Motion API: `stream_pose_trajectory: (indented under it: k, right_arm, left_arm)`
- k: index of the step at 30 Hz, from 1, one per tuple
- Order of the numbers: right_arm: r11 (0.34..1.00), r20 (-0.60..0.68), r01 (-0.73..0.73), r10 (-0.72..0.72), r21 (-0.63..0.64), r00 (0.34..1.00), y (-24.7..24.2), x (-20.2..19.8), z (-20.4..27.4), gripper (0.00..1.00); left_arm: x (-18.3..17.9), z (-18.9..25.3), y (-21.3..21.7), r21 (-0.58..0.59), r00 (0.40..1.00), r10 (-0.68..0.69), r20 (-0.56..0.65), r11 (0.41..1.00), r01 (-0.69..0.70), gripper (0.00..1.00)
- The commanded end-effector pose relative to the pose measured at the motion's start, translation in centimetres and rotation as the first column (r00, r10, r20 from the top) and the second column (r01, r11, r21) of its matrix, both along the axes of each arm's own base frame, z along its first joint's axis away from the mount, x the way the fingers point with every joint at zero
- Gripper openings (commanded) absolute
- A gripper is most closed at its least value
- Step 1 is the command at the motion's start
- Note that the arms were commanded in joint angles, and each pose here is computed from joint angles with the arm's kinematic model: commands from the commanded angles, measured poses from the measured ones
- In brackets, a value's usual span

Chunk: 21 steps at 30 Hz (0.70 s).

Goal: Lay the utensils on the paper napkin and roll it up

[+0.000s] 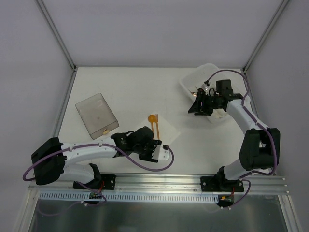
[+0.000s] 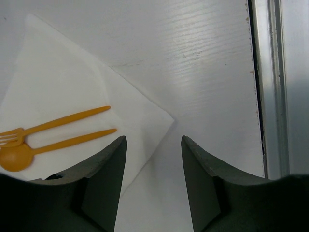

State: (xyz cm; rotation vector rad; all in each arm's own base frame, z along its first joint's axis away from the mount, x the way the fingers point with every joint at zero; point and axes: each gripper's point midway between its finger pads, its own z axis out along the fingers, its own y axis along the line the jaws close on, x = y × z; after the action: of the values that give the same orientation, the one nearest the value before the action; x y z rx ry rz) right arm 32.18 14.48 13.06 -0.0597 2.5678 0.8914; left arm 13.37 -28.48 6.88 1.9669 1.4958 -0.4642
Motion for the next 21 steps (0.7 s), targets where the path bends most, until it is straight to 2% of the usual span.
stream_pose_trajectory:
  k: [1,8,15,21]
  right_arm:
    - [1.000,0.023,-0.023,0.022,0.015,0.999,-0.1,-0.6,1.1,0.54]
    - [1.000,0.034,-0.003,0.003,-0.003,0.999,-0.6,-0.6,1.2,0.54]
    - [1.000,0.012,0.008,-0.008,-0.003,1.000,-0.8,-0.4,0.6,0.54]
    - [1.000,-0.016,0.028,-0.028,-0.007,0.999,-1.2,-0.2,0.0,0.54]
  left_arm:
    - [0.5,0.3,-1.8,-0.050,0.996,-0.033,0.083,0.998,0.037,0.49]
    - [1.1,-1.0,-1.9,-0.004,0.993,-0.034,0.111,0.999,0.034,0.48]
    - [0.0,-2.1,-1.0,0.023,0.991,-0.081,0.106,0.997,0.079,0.48]
    - [0.0,-2.9,-0.5,0.048,0.993,-0.061,0.102,0.997,0.057,0.50]
